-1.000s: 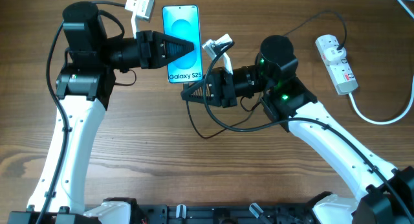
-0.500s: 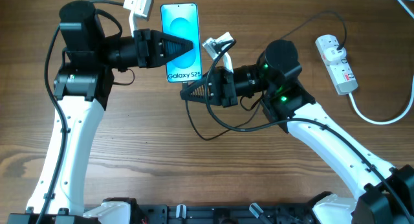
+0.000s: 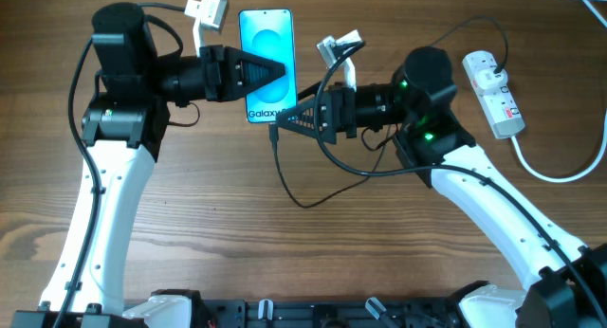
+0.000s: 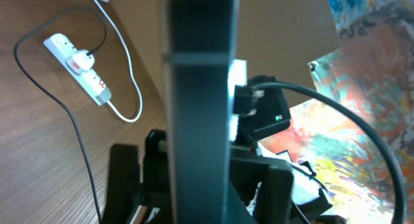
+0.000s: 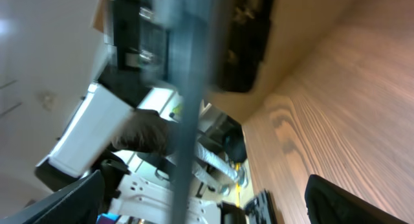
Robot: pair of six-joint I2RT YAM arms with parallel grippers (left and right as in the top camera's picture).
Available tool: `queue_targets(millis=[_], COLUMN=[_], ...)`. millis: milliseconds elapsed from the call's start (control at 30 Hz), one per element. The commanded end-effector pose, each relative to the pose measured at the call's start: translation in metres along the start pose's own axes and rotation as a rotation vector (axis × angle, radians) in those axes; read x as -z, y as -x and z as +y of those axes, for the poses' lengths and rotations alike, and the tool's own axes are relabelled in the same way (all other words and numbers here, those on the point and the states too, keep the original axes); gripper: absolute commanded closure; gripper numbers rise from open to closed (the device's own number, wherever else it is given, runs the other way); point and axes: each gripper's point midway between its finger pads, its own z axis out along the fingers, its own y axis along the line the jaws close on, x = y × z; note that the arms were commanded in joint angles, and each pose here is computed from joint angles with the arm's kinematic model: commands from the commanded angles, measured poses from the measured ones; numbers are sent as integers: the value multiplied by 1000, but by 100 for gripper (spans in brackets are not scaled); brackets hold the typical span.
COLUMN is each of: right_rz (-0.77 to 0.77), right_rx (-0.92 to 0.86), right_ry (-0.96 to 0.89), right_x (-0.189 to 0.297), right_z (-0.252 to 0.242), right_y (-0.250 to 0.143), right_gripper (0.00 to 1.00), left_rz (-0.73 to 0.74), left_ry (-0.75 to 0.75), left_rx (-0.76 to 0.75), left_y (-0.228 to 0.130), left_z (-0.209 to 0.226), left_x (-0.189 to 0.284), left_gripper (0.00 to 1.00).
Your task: Plug charger to phone and switch on socket
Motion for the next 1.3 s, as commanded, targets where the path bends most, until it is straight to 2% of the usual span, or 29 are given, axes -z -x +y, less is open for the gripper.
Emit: queue_targets(millis=[0,200,267,367,500,667,900,1100,1267], right_rz=[28,-15,-53,-109,-129,-97,-44,-26,-8], right_rx=[88,-37,-63,-90,-140,-192,-234,-235,-245], right_ry=[-50,-478,-623,-839,-1104,-1340,-1407,-1565,-1602], right_x=[1,24,38,65,105,145,157,186,193], right_z=[-13,-103,-125,-155,-182,-197,-198,-200,-205], right_y=[-9,-29,-29,-28,-41,-64,-81,-91,-102], right_gripper=[0,0,0,0,0,0,0,0,0], left_rz=[-10,-102,-104,-75,18,78,77,94,109], left_ry=[48,634,776,930,1055,1131,1132,1143,1157], left_rx=[-7,196,216,206,195,268,296,307,314], left_y=[-6,-32,-41,-52,-70,-84,-84,-88,-93], left_z=[10,119,137,159,190,237,272,290,301], left_x=[0,33,42,42,23,5,-10,-14,-16], left_gripper=[96,96,96,96,96,96,96,96,96])
